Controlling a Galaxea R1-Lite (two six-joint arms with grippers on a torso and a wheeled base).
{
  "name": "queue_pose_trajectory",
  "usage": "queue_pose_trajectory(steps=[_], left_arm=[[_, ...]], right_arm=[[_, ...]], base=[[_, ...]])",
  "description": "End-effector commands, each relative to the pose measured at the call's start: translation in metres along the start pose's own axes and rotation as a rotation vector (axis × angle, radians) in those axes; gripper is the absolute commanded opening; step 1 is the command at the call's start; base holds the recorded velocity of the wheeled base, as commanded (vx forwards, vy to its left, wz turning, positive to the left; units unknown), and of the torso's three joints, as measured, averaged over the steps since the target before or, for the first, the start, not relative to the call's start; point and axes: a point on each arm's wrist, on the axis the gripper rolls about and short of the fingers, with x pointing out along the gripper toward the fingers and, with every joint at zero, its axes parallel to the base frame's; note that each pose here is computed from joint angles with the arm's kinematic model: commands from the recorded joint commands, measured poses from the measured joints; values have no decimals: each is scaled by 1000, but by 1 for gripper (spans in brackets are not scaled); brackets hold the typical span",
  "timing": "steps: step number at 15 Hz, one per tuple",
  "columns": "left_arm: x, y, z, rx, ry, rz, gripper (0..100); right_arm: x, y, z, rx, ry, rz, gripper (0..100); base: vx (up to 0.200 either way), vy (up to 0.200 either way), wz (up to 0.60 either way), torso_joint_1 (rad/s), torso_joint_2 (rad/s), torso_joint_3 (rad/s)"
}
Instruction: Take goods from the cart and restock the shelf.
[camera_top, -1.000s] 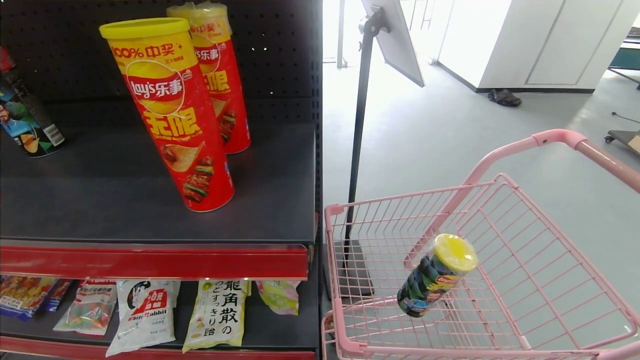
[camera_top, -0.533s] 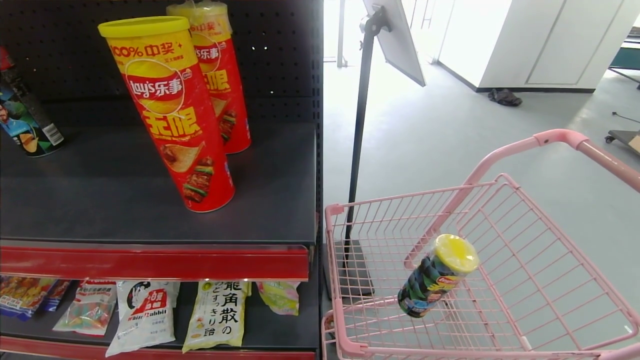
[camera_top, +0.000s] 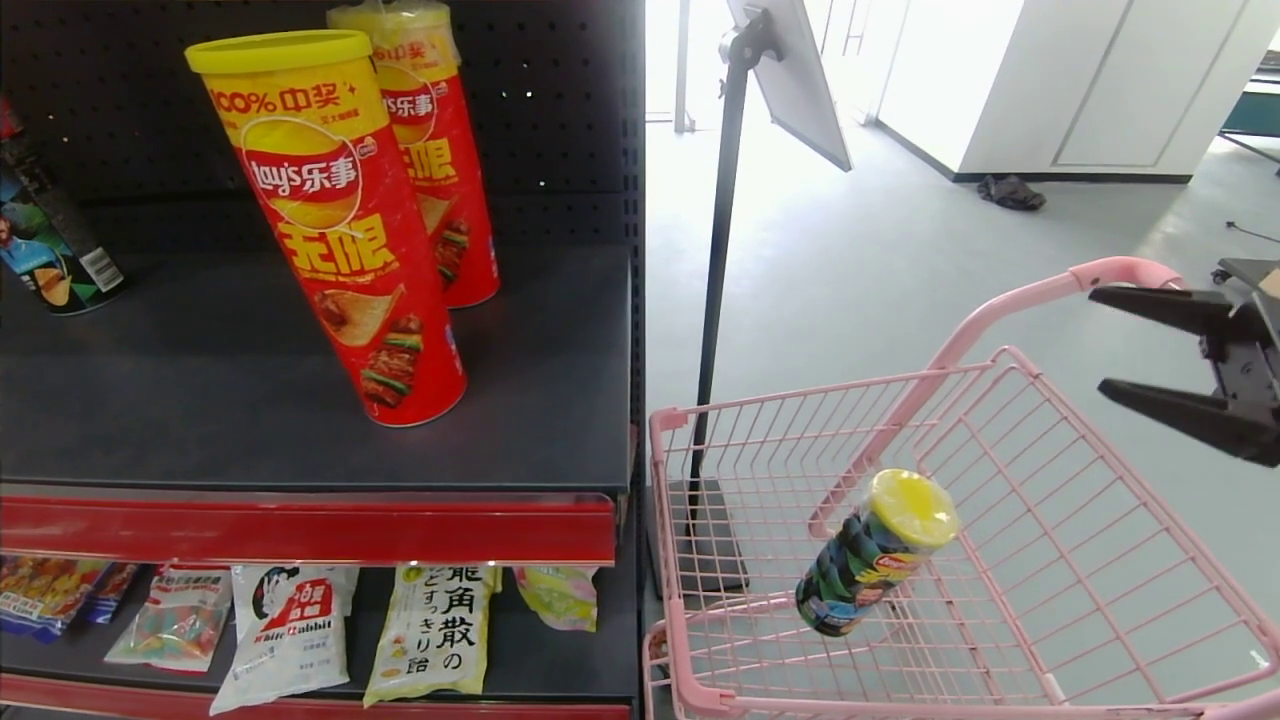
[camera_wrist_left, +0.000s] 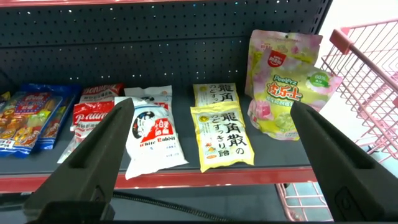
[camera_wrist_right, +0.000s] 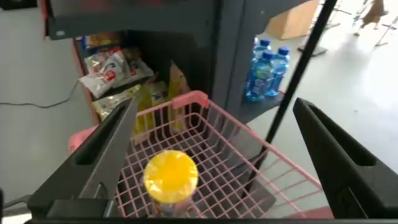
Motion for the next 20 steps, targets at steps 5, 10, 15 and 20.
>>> queue_pose_trajectory(steps=[5, 10, 15, 20], left_arm=[[0, 0, 0, 0, 0, 0, 100], [0, 0, 0, 0, 0, 0, 100], [0, 0, 0, 0, 0, 0, 100], [0, 0, 0, 0, 0, 0, 100]], right_arm=[[23, 35, -62, 82, 8, 198, 100], [12, 44, -95, 165, 46, 164, 100], [3, 36, -118, 220, 70, 119, 100], [1, 34, -127, 240, 77, 110, 100]], base=[[0, 0, 0, 0, 0, 0], [0, 0, 0, 0, 0, 0], [0, 0, 0, 0, 0, 0], [0, 0, 0, 0, 0, 0]])
